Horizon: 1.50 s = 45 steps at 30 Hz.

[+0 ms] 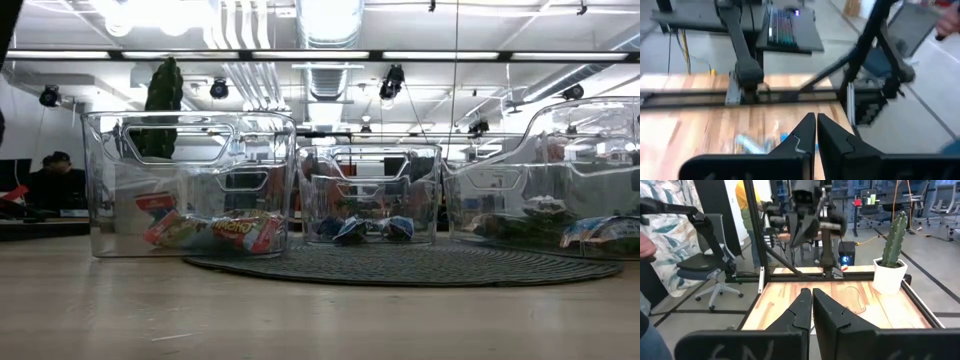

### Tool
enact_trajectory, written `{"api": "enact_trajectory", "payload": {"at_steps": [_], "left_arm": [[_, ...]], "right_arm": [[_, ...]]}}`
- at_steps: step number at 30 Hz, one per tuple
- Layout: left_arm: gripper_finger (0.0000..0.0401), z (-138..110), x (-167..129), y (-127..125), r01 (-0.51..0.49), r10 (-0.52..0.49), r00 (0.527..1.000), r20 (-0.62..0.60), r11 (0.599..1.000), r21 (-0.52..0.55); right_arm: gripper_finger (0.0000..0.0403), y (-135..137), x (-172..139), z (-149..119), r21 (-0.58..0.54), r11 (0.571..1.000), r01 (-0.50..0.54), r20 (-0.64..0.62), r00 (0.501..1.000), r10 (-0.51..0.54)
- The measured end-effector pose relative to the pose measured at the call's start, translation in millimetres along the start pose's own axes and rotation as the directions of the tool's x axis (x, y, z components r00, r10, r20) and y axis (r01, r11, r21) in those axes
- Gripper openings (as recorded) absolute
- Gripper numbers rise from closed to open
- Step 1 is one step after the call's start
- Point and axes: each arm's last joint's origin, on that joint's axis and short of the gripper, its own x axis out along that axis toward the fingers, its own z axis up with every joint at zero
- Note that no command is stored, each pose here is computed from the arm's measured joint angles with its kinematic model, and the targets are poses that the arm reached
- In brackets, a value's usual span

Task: Pick and place Granola Bars by type
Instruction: Put the yellow granola bar into the right transparent bin

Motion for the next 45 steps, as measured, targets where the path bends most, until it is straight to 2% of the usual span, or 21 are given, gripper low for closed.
{"api": "enact_trajectory", "payload": {"at_steps": [5, 11, 18, 24, 28, 33, 38, 41, 45], "left_arm": [[0.0000, 3.9, -47.8, -10.8, -0.001, 0.001, 1.000, -0.003, 1.000, 0.003], [0.0000, -2.5, -94.3, -19.4, -0.005, 0.000, 0.983, 0.185, 1.000, 0.022], [0.0000, -56.2, -132.3, -16.6, -0.063, 0.078, 0.959, 0.271, 0.996, -0.065], [0.0000, -91.6, -164.5, -14.7, -0.060, 0.110, 0.910, 0.401, 0.989, -0.135], [0.0000, -109.2, -177.7, -13.4, -0.064, 0.134, 0.887, 0.442, 0.983, -0.170], [0.0000, -117.4, -191.3, -13.3, -0.068, 0.153, 0.867, 0.475, 0.979, -0.190], [0.0000, -115.7, -195.7, -13.8, -0.072, 0.159, 0.862, 0.482, 0.978, -0.194], [0.0000, -111.9, -197.8, -14.4, -0.068, 0.157, 0.855, 0.494, 0.979, -0.192], [0.0000, -111.5, -197.5, -14.4, -0.069, 0.157, 0.856, 0.492, 0.979, -0.192]], "right_arm": [[0.0008, 3.6, 14.9, 6.6, 0.004, 1.000, -0.008, 0.011, 1.000, 0.008], [0.0008, 8.7, 34.0, 14.3, -0.015, 0.999, -0.037, 0.024, 0.999, 0.037], [0.0008, 16.4, 60.5, 25.0, -0.016, 0.995, -0.097, 0.038, 0.995, 0.097], [0.0008, 25.5, 80.7, 46.6, -0.019, 0.982, -0.189, 0.125, 0.974, 0.190], [0.0008, 31.1, 89.1, 60.6, -0.001, 0.965, -0.260, 0.138, 0.956, 0.258], [0.0009, 39.6, 110.2, 69.6, 0.008, 0.939, -0.344, 0.096, 0.935, 0.342], [0.0011, 52.7, 144.6, 68.4, 0.119, 0.923, -0.365, 0.004, 0.930, 0.367], [0.0027, 63.4, 163.3, 65.1, 0.184, 0.908, -0.376, -0.059, 0.918, 0.392], [0.0067, 79.6, 186.8, 62.0, 0.207, 0.894, -0.398, -0.108, 0.899, 0.425]]}}
